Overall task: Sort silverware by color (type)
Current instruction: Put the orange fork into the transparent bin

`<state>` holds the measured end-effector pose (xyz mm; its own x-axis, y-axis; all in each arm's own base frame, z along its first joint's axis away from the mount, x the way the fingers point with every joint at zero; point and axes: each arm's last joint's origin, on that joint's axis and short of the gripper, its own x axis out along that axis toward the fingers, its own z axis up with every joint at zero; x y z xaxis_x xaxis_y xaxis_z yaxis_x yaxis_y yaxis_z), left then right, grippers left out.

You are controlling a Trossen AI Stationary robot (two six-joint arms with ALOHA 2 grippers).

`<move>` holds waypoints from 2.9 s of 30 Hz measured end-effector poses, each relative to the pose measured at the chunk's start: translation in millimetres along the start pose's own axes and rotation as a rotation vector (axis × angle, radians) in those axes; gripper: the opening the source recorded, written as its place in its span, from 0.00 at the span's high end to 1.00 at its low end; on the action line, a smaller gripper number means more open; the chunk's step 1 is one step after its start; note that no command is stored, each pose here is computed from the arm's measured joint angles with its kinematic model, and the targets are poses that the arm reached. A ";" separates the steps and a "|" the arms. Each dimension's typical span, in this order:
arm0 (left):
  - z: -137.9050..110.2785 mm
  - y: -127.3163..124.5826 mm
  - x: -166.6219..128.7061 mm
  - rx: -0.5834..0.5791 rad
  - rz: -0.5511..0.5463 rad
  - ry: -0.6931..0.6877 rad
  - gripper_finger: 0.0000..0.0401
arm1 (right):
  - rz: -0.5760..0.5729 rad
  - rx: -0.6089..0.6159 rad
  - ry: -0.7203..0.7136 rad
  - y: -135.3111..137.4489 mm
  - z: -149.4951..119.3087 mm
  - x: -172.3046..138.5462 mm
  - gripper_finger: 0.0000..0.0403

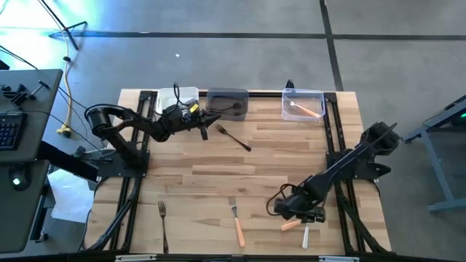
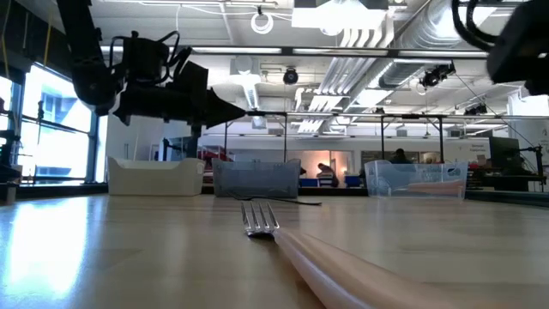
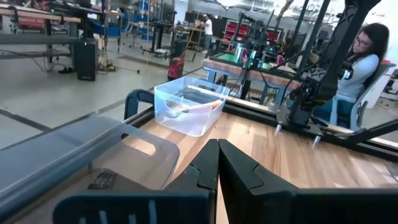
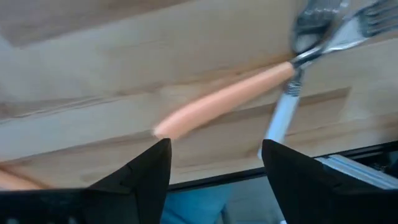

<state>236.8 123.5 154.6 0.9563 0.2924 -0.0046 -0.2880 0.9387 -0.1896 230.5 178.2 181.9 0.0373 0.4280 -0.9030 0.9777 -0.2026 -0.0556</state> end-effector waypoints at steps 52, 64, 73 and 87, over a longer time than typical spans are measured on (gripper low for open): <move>-4.9 0.0 3.0 0.141 -0.037 0.076 1.00 | -0.234 -1.895 -0.264 -42.6 -15.3 47.9 0.44; -5.3 0.1 2.9 0.132 -0.037 0.080 1.00 | -0.240 -1.864 -0.252 -36.5 -12.1 52.3 0.71; -5.6 -1.7 3.3 0.132 -0.044 0.080 1.00 | -0.223 -1.795 -0.260 -34.7 -11.6 51.9 0.86; -5.1 -7.5 4.3 0.180 -0.066 0.066 1.00 | -0.335 -1.733 -0.267 -29.3 5.6 29.9 0.89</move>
<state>243.3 116.8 151.0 0.9730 0.2221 -0.0634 -0.2233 0.9747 -0.0129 201.9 192.0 154.1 -0.0480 0.0760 -0.9960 0.0206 0.9970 0.0751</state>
